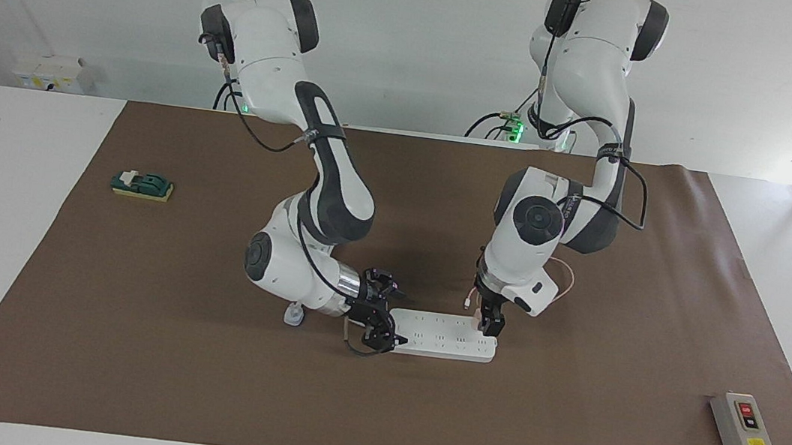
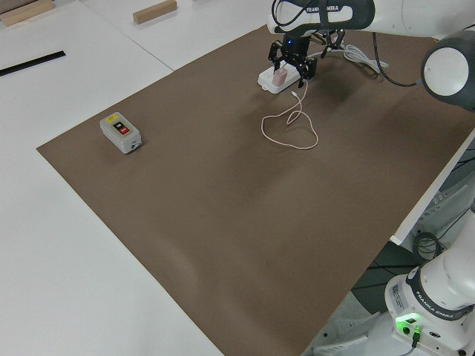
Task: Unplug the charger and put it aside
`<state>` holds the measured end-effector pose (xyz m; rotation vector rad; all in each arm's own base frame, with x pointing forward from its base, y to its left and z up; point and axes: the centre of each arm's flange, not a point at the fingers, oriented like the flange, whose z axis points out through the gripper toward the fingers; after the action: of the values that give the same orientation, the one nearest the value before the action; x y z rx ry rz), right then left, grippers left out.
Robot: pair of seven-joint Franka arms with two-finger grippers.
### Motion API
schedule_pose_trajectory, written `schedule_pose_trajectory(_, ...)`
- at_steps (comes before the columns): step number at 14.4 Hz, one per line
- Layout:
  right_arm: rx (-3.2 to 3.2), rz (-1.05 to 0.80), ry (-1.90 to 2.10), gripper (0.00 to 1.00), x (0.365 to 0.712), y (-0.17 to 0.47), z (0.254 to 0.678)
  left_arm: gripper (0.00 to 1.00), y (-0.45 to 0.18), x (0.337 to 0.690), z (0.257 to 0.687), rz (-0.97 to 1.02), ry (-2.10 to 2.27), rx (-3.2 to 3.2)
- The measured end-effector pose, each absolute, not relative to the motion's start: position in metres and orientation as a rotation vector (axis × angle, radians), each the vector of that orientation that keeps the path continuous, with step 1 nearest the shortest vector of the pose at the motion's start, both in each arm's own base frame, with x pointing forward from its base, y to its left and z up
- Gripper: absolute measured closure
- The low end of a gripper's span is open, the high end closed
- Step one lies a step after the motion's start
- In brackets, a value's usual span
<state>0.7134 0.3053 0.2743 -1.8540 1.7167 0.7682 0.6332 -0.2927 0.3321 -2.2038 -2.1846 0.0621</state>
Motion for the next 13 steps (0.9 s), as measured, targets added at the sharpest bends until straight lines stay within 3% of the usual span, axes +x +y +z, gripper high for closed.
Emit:
schedule_pose_trajectory(1,-1.852,0.766,1.715,0.00,0.716,0.306,0.272,0.04,-0.293,0.633,0.332,0.062,-2.185,-2.204)
schedule_pose_trajectory(3,-1.850,0.762,1.713,0.00,0.719,0.306,0.269,0.19,-0.292,0.636,0.335,0.049,-2.195,-2.212)
schedule_pose_trajectory(4,-1.847,0.756,1.712,0.00,0.720,0.307,0.268,0.20,-0.292,0.636,0.335,0.048,-2.195,-2.213)
schedule_pose_trajectory(8,-1.838,0.739,1.712,0.00,0.724,0.309,0.261,0.61,-0.291,0.646,0.342,0.004,-2.229,-2.241)
schedule_pose_trajectory(9,-1.837,0.738,1.711,0.00,0.724,0.309,0.262,0.67,-0.291,0.647,0.342,-0.002,-2.230,-2.247)
schedule_pose_trajectory(13,-1.841,0.735,1.706,0.00,0.723,0.312,0.261,0.67,-0.291,0.647,0.342,-0.003,-2.228,-2.248)
